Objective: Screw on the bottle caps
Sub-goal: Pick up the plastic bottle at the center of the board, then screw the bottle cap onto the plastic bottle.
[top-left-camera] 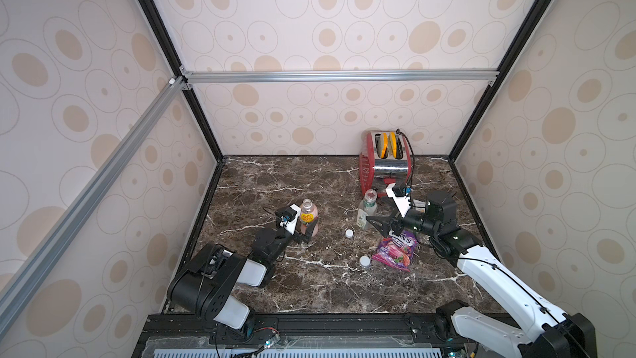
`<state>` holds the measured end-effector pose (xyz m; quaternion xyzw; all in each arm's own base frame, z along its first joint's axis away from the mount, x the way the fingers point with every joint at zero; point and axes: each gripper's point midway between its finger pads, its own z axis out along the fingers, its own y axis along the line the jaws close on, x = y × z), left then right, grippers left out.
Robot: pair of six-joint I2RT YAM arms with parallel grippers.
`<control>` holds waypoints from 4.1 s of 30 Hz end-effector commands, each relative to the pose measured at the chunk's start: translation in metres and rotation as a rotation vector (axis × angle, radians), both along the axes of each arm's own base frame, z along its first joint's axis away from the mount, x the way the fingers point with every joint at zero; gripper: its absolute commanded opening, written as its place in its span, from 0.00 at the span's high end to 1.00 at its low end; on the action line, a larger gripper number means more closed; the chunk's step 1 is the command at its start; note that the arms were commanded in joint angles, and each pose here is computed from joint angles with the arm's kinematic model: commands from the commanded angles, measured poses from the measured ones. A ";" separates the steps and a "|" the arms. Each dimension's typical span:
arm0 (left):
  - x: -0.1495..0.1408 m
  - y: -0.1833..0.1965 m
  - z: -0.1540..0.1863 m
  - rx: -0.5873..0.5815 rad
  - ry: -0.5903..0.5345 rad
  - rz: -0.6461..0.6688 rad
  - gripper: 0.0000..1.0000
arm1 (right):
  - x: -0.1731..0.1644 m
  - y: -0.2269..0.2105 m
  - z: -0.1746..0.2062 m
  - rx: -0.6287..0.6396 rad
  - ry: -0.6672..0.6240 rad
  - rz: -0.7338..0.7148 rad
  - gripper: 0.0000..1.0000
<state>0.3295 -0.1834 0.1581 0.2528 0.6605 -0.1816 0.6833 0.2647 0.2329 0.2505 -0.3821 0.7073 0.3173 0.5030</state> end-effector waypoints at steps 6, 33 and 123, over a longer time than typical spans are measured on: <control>0.007 -0.012 0.019 -0.029 -0.054 -0.067 0.01 | -0.001 0.006 0.011 0.015 -0.017 0.032 0.00; 0.022 -0.019 -0.003 -0.065 0.046 -0.158 0.22 | 0.001 0.013 -0.002 0.001 0.022 0.063 0.00; -0.059 -0.038 0.000 -0.082 0.175 -0.315 0.35 | -0.006 0.067 -0.221 -1.174 0.612 0.139 0.50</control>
